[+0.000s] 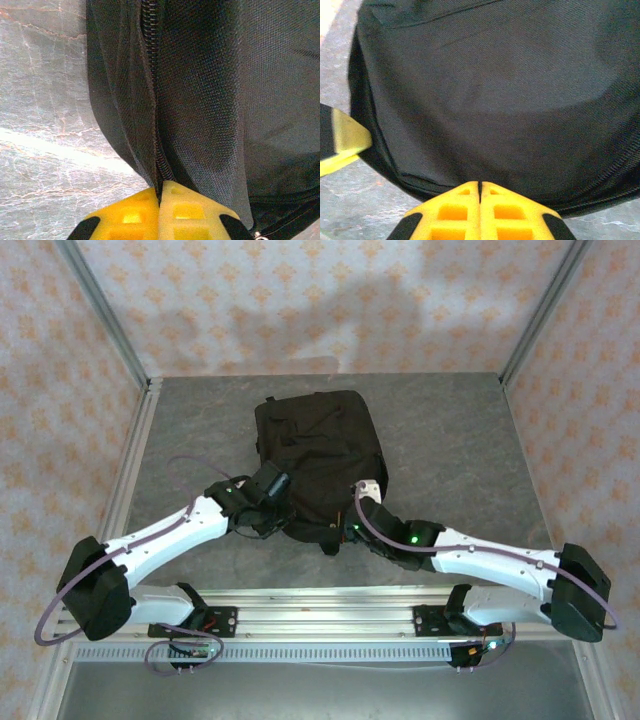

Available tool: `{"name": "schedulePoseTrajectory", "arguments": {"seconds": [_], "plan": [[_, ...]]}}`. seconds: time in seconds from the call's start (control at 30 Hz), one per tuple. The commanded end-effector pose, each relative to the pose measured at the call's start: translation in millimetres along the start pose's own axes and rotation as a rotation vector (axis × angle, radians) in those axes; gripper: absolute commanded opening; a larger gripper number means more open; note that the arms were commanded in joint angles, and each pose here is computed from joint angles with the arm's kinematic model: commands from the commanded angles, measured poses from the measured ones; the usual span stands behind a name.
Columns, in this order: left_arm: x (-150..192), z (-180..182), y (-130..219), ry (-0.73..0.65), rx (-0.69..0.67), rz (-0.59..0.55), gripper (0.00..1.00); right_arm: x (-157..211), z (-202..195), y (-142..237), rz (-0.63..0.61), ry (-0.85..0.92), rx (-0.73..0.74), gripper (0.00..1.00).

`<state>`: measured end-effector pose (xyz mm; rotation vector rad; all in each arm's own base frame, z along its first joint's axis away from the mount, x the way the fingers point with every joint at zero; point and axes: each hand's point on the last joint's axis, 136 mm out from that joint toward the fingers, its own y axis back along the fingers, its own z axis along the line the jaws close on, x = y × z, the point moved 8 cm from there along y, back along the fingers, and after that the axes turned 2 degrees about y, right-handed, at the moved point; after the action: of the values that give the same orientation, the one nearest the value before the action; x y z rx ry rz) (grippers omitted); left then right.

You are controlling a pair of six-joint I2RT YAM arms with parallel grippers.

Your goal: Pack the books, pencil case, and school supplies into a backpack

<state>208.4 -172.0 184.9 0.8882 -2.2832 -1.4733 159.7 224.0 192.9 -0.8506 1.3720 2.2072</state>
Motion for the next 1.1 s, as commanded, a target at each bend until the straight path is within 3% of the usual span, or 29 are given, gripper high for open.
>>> {"name": "schedulePoseTrajectory", "arguments": {"seconds": [0.0,0.47,1.07], "plan": [[-3.7,9.4,0.4,-0.022,-0.06,-0.055,0.0,-5.1,-6.4,3.7,-0.014,0.112,0.142,0.0],[-4.7,13.5,2.3,-0.044,-0.077,-0.065,0.0,-13.7,16.4,6.4,-0.077,0.506,0.497,0.0],[-21.7,43.0,23.5,-0.023,-0.097,-0.122,0.0,-15.8,2.3,22.3,-0.137,0.489,0.559,0.0]]}}
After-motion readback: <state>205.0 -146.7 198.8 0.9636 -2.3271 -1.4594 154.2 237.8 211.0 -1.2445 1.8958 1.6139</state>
